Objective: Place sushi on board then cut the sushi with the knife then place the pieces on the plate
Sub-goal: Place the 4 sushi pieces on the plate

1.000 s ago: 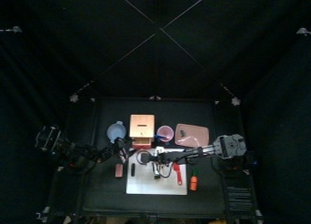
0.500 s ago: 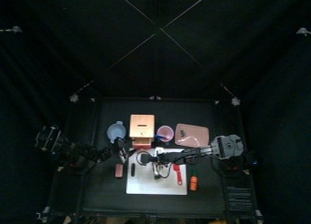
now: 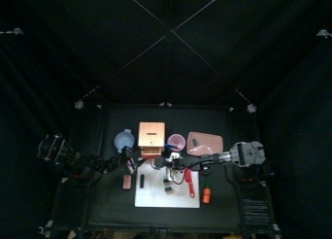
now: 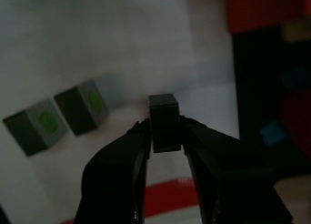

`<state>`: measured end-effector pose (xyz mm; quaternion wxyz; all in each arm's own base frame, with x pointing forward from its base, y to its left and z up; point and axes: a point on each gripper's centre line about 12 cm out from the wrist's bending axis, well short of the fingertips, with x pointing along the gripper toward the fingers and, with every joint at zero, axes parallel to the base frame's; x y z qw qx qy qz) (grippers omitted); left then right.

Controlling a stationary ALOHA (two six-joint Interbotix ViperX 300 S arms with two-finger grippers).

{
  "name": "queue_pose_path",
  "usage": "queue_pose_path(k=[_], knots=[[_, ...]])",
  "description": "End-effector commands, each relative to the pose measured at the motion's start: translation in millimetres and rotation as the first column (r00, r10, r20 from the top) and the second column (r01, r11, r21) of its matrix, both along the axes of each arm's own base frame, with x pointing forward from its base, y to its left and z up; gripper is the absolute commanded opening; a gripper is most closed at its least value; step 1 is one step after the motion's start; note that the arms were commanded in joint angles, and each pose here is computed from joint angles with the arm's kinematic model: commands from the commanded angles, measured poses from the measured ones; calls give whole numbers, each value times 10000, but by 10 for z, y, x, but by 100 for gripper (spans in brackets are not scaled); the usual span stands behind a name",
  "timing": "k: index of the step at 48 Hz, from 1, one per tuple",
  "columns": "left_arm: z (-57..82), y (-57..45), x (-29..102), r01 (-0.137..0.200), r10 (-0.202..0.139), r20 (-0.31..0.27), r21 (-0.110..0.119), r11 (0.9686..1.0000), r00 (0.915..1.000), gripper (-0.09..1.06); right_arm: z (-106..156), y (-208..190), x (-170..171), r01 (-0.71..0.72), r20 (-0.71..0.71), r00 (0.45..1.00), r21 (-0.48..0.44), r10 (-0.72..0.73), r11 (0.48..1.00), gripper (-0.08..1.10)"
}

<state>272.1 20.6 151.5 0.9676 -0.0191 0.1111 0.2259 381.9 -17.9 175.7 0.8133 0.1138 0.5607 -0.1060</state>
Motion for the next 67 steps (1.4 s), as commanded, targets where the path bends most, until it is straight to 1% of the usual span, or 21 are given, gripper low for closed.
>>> queue_pose_path(k=[1, 5, 8, 10, 12, 13, 15, 16, 19, 21, 24, 28, 33, 38, 47, 54, 61, 64, 67], knots=[[42, -7, 17, 33, -34, 155, 54, 10000, 9999, 91, 308, -127, -463, 1356, 718, 9880, 244, -1371, 9905, 65], [42, -7, 17, 36, -37, 148, 68, 10000, 9999, 91, 307, -219, -822, 2454, 744, 9661, 336, -2472, 9689, 65], [46, -4, 21, 34, -35, 165, 73, 10000, 9999, 91, 276, -331, -1115, 3496, 746, 9333, 356, -3513, 9362, 65], [46, -5, 26, 34, -35, 165, 73, 10000, 9999, 91, 246, -450, -1338, 4465, 833, 8901, 376, -4481, 8940, 65], [54, -6, 29, 36, -38, 188, 81, 10000, 9998, 91, 223, -538, -1474, 5133, 931, 8523, 402, -5147, 8573, 65], [54, -2, 29, 21, -23, 188, 81, 10000, 9998, 91, 220, -610, -1563, 5639, 1086, 8177, 463, -5653, 8246, 65], [50, 11, 29, -25, 23, 173, 84, 10000, 9998, 91, 209, -699, -1652, 6207, 1256, 7727, 552, -6222, 7821, 65], [51, 10, 29, -12, 10, 175, 92, 10000, 9998, 91, 202, -764, -1703, 6564, 1414, 7400, 615, -6576, 7519, 65], [48, 12, 31, 2, -4, 156, 125, 9999, 9999, 91, 184, -896, -1784, 7186, 1769, 6721, 786, -7190, 6910, 65], [46, 7, 34, 54, -56, 146, 160, 9999, 9999, 91, 150, -977, -1815, 7477, 1933, 6359, 859, -7472, 6585, 65], [46, -2, 35, 157, -160, 142, 228, 9996, 9998, 91, 89, -1064, -1819, 7713, 2030, 6030, 985, -7715, 6288, 66], [52, -6, 40, 239, -244, 164, 300, 9993, 9996, 91, -18, -1160, -1767, 7832, 1926, 5896, 1013, -7844, 6135, 66], [46, -3, 35, 279, -284, 127, 338, 9990, 9995, 91, -175, -1243, -1674, 7756, 1654, 6097, 774, -7752, 6265, 67], [42, 2, 30, 261, -265, 119, 327, 9991, 9996, 91, -313, -1281, -1577, 7749, 1370, 6145, 796, -7769, 6270, 70], [30, 0, 18, 278, -281, 73, 333, 9991, 9996, 91, -374, -1336, -1464, 7662, 1219, 6299, 647, -7671, 6394, 78], [26, 5, 14, 263, -265, 58, 335, 9991, 9996, 91, -325, -1361, -1460, 7728, 1205, 6233, 564, -7726, 6322, 79], [34, 4, 22, 262, -265, 88, 331, 9991, 9996, 91, -124, -1339, -1480, 7754, 1428, 6185, 485, -7727, 6297, 79], [38, 3, 26, 262, -265, 103, 329, 9991, 9996, 91, 1, -1254, -1424, 7471, 1736, 6470, 499, -7424, 6628, 79], [46, -3, 35, 273, -277, 141, 311, 9991, 9995, 91, 146, -1104, -1317, 6876, 2268, 6991, 468, -6781, 7246, 79]])
